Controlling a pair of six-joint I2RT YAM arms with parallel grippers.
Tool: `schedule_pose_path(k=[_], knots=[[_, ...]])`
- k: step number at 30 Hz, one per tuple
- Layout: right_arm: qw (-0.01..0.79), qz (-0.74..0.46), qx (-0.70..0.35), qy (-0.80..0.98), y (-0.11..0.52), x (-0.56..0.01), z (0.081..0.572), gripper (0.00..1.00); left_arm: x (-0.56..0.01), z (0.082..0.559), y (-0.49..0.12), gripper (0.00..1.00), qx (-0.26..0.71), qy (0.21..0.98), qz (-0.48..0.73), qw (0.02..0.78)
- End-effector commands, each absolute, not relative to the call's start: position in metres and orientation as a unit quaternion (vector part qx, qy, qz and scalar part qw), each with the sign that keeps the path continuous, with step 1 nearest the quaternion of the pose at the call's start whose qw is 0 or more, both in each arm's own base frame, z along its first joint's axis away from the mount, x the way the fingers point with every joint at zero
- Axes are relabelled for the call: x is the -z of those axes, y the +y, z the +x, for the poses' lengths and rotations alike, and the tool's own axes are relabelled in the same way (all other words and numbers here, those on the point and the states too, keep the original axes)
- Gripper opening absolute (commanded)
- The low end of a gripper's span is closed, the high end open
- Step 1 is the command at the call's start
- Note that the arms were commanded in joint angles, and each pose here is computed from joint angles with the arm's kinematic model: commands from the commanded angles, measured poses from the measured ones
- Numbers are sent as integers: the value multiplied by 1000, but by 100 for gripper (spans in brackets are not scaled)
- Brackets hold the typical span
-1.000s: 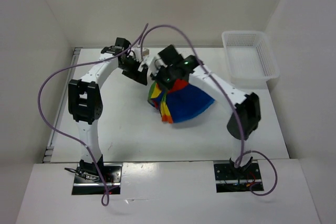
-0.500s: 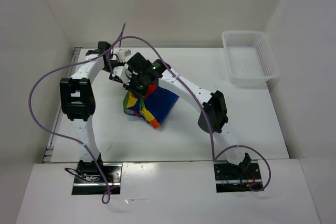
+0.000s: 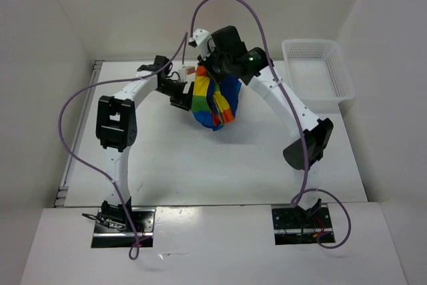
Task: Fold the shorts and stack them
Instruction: Fold the shorts
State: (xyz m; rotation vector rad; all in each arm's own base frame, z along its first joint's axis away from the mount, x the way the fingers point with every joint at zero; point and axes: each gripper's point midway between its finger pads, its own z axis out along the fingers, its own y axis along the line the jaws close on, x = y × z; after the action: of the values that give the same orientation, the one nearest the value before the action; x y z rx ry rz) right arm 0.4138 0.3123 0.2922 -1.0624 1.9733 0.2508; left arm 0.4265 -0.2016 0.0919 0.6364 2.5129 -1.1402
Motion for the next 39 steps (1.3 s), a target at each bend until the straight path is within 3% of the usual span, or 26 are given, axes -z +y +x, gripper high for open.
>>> schedule_pose_path(k=[1, 6, 11, 16, 20, 25, 33, 39], knots=[[501, -385, -101, 768, 306, -344, 419, 0, -134, 420, -265, 96, 475, 821, 265, 175], [496, -386, -89, 772, 296, -341, 413, 0, -142, 448, -314, 98, 481, 808, 274, 200], [502, -387, -82, 770, 291, -346, 410, 0, -133, 440, -380, 98, 467, 805, 304, 201], [442, -431, -100, 780, 300, -301, 400, 0, -98, 440, -403, 99, 439, 825, 299, 192], [402, -451, -104, 790, 303, -267, 397, 0, -60, 456, -375, 99, 336, 881, 265, 201], [358, -465, -110, 802, 316, -225, 399, 0, -44, 470, -329, 100, 274, 916, 212, 203], [330, -503, -128, 789, 364, -189, 394, 0, 6, 442, -252, 100, 273, 946, 107, 137], [293, -549, -141, 770, 398, -159, 361, 0, -26, 465, -140, 100, 253, 949, -8, 186]])
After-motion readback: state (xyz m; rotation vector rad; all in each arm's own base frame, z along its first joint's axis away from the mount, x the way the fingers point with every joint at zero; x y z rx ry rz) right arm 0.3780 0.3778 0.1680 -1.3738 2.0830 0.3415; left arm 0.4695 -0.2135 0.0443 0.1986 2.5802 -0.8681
